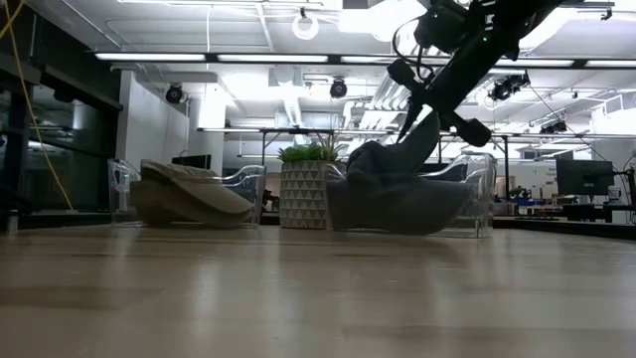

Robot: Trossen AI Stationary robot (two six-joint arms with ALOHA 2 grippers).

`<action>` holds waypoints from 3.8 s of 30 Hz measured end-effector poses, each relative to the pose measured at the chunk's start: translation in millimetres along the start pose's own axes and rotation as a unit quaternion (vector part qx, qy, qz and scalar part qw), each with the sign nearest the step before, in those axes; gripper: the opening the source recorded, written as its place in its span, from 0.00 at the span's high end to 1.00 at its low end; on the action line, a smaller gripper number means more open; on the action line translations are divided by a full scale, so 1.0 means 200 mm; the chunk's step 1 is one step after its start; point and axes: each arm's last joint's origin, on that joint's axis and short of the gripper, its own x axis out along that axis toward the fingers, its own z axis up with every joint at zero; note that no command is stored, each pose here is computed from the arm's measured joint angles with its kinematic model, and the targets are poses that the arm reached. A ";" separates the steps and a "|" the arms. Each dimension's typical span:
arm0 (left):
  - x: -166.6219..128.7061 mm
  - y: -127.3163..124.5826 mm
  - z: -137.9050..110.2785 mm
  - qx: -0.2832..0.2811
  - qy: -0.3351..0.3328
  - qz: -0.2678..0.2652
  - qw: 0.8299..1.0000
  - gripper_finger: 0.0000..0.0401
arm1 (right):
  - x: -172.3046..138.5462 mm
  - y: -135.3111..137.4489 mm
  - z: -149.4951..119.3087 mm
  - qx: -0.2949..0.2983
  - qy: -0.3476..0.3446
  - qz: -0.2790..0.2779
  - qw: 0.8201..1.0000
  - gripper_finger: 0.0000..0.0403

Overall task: Pick & Place hat
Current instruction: Put the blue cap into the right transparent bin

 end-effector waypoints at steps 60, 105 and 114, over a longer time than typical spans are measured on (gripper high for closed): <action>0.00 0.00 0.00 -0.004 0.000 0.000 1.000 0.20 | -0.24 -0.05 -0.30 -0.158 0.332 0.020 0.930 0.77; 0.00 0.00 0.00 -0.044 -0.013 0.013 0.999 0.20 | -0.12 -0.27 0.22 -0.174 0.112 -0.094 0.974 0.99; 0.00 0.00 0.00 -0.053 -0.013 0.013 0.998 0.20 | -0.11 -0.22 0.29 -0.169 0.085 -0.015 0.982 1.00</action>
